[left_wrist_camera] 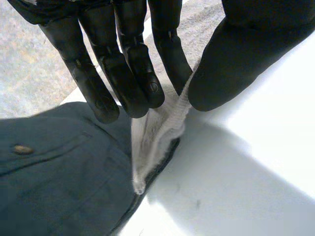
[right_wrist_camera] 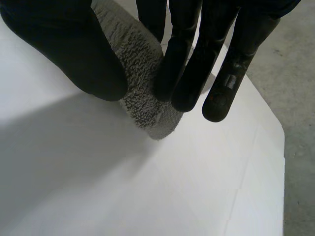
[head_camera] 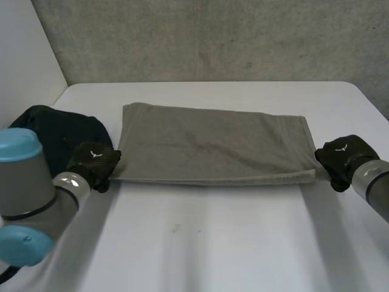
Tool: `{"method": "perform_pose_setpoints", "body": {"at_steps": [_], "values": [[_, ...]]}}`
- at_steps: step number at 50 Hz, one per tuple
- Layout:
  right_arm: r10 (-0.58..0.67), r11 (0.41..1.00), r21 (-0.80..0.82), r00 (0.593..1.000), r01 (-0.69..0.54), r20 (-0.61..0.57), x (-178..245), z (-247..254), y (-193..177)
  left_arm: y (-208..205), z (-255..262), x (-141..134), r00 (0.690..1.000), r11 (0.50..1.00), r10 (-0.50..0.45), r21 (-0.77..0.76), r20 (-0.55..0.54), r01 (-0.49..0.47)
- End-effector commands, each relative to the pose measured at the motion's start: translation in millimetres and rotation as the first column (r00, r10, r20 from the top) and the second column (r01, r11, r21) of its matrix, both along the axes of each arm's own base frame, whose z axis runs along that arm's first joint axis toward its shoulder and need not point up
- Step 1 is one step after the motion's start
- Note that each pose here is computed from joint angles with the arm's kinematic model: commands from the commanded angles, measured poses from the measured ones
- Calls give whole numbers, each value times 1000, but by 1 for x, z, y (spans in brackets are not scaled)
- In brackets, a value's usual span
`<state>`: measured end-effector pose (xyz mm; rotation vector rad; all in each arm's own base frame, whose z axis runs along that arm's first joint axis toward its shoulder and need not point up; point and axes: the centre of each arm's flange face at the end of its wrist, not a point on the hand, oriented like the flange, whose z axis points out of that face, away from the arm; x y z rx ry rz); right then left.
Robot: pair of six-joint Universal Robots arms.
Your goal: Fold the laundry.
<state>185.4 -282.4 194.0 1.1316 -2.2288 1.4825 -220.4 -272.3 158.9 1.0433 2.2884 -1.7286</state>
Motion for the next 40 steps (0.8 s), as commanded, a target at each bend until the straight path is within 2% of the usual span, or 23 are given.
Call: {"method": "perform_pose_setpoints", "body": {"at_steps": [1, 4, 6, 9, 12, 18, 23, 25, 30, 35, 40], "values": [[71, 990, 131, 984, -50, -162, -14, 26, 36, 67, 29, 17, 979, 992, -88, 109, 184, 68], [132, 966, 249, 965, -74, -226, -21, 28, 63, 93, 26, 22, 959, 980, -140, 173, 246, 99], [164, 953, 289, 953, -87, -256, -25, 28, 74, 115, 22, 24, 934, 967, -205, 208, 292, 147], [193, 949, 300, 935, -101, -298, -29, 28, 78, 123, 18, 24, 911, 964, -239, 191, 337, 183], [185, 956, 276, 932, -97, -312, -31, 26, 74, 115, 18, 21, 904, 970, -237, 141, 354, 199], [165, 959, 274, 934, -76, -318, -29, 3, 49, 65, 18, 7, 916, 985, -154, -10, 371, 170], [50, 983, 186, 955, 6, -291, -26, -9, 13, 24, 13, -13, 930, 982, -134, -80, 342, 171], [21, 994, 110, 962, 10, -272, -16, -9, -1, 2, 9, -30, 936, 972, -136, -139, 325, 189], [0, 999, -33, 964, -9, -264, 8, -19, -34, -42, -2, -53, 947, 944, -105, -270, 303, 191], [-58, 978, -208, 969, 8, -239, 20, -21, -75, -83, -16, -70, 956, 918, -78, -354, 282, 180], [-86, 940, -341, 973, 9, -212, 29, -25, -110, -105, -33, -80, 958, 910, -74, -375, 277, 179]]}}
